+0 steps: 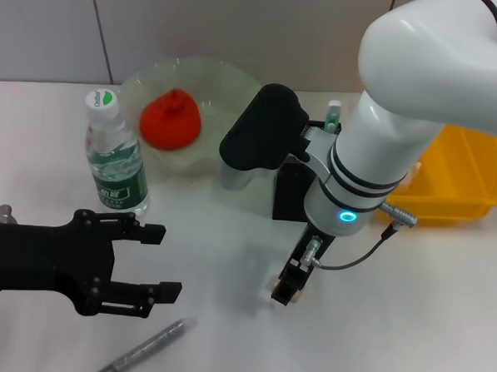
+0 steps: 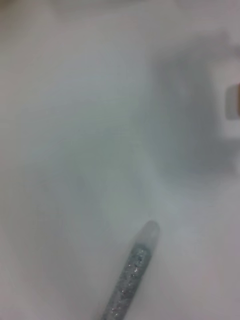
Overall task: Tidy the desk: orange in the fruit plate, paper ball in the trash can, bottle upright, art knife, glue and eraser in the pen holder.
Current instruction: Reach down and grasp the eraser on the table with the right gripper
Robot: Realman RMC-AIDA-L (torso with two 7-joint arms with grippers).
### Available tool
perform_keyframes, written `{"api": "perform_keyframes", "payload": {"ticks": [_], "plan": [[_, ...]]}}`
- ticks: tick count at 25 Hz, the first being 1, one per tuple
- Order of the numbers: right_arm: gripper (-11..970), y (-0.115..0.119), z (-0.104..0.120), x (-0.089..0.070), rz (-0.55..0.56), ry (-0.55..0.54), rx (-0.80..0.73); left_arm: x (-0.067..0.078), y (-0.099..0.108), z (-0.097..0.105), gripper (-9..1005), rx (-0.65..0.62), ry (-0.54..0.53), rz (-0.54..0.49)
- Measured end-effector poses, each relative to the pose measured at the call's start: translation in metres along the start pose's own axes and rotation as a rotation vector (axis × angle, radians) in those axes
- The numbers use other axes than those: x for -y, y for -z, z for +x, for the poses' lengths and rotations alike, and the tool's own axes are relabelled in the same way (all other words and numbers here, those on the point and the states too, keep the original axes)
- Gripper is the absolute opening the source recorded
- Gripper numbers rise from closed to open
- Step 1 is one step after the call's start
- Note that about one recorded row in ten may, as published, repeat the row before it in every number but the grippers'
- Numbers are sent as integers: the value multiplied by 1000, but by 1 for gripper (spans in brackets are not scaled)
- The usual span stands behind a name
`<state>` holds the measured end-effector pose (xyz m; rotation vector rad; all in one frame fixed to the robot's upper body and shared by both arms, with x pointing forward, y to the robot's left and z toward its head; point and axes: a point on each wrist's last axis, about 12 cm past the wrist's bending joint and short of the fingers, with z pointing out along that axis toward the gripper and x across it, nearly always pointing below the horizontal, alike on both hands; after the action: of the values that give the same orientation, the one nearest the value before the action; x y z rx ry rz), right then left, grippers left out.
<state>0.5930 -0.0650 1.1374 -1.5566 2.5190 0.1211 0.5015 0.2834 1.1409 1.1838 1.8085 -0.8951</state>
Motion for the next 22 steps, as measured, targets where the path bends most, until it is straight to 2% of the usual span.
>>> {"api": "perform_keyframes", "payload": {"ticks": [5,10,18,22], "plan": [[711,-1,0,0,-1,-1,0,-1,-1,-1,812,1,5,-5],[545,-5,3,0,-20,-22,-2,-1,-2,-2,812,-1,4,-2],[546,-8,6,0,-23,-24,-9,-3,-4,-3,812,0,4,3],[546,-12,6,-5,-28,0,-18,-3,-4,-3,813,1,4,4]]}}
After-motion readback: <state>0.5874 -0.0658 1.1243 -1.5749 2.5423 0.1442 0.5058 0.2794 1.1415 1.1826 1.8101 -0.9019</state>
